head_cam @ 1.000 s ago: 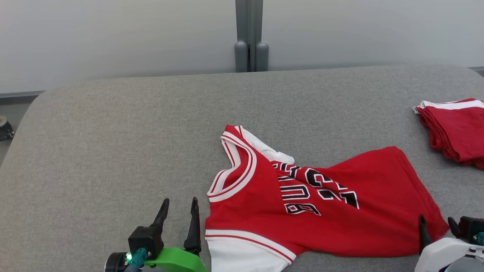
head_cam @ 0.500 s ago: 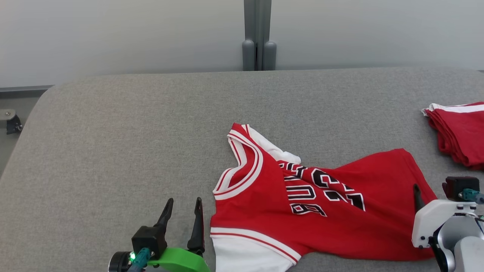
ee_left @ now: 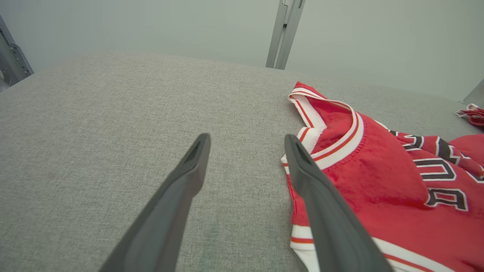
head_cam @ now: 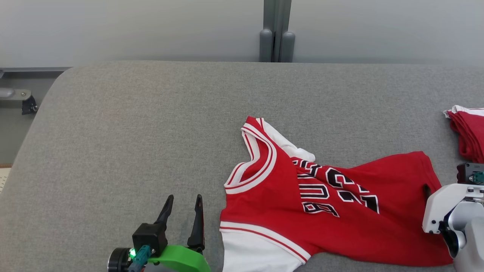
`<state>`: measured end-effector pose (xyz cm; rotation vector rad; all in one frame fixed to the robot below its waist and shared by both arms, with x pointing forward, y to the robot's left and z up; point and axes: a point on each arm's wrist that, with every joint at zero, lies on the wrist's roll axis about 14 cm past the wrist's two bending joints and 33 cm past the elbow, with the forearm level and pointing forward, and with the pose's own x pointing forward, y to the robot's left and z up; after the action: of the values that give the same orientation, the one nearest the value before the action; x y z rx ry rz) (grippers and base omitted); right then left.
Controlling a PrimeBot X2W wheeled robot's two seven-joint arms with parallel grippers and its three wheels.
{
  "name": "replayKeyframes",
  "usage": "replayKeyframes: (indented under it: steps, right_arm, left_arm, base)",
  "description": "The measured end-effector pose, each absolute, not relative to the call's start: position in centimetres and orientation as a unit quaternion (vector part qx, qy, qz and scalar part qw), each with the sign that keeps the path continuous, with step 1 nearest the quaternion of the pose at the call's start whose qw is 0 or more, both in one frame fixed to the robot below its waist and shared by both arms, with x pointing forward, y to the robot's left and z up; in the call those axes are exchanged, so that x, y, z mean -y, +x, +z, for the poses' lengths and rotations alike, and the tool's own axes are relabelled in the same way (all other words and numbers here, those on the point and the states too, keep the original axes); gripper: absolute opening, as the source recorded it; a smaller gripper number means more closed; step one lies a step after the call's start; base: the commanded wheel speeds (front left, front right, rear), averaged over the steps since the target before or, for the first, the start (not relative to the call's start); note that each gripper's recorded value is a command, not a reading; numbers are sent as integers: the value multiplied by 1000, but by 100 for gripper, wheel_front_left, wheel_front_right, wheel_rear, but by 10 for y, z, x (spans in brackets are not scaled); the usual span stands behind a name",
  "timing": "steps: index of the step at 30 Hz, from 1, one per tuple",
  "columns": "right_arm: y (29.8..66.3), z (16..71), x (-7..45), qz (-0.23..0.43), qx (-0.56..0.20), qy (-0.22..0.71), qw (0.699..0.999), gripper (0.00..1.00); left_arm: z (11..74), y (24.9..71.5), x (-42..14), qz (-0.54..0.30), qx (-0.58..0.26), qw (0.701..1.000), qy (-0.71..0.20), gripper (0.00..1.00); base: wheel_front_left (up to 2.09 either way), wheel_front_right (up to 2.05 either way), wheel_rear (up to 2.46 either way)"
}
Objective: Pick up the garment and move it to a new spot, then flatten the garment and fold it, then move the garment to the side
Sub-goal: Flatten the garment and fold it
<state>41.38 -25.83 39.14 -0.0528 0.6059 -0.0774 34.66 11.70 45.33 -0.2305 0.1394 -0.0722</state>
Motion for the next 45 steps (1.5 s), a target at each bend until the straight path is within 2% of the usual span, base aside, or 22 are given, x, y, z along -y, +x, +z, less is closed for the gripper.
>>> replayKeyframes:
  steps: [1,2,3,4,5,8,9,21,27,32,37,44,45]
  right_arm:
    - [415,390,258,-37,-301,-22,953,100]
    - [415,390,257,-35,-302,-19,953,77]
    - [416,390,255,-33,-302,-17,953,62]
    - [417,389,253,-31,-301,-14,953,39]
    - [416,389,253,-30,-302,-13,953,33]
    - [418,390,251,-25,-297,-12,954,3]
    - [418,390,250,-24,-297,-13,955,0]
    - [427,404,242,-3,-257,-17,966,0]
    - [452,436,228,11,-201,-3,980,0]
    - [475,454,223,15,-182,-6,983,0]
    - [491,452,212,21,-189,-5,982,0]
    - [496,433,211,17,-216,-14,976,0]
    - [495,431,210,17,-218,-13,976,10]
  left_arm:
    - [453,346,-118,-35,-70,990,-115,100]
    - [453,346,-118,-35,-70,990,-114,100]
    - [453,346,-118,-35,-69,990,-114,100]
    - [454,346,-118,-35,-69,991,-113,100]
    - [454,346,-118,-36,-69,991,-113,100]
    - [454,347,-117,-38,-68,991,-113,100]
    - [454,347,-117,-38,-68,991,-113,100]
    - [454,349,-111,-46,-69,990,-112,100]
    - [454,350,-111,-47,-70,990,-112,100]
    - [456,354,-113,-45,-66,991,-112,100]
    - [455,356,-120,-33,-66,991,-111,100]
    - [453,353,-132,-13,-68,991,-111,100]
    - [453,353,-133,-11,-68,991,-112,100]
  base:
    - [0,0,0]
    - [0,0,0]
    - [0,0,0]
    - [0,0,0]
    - [0,0,0]
    - [0,0,0]
    - [0,0,0]
    - [0,0,0]
    - [0,0,0]
    - [0,0,0]
    - [0,0,0]
    - [0,0,0]
    - [0,0,0]
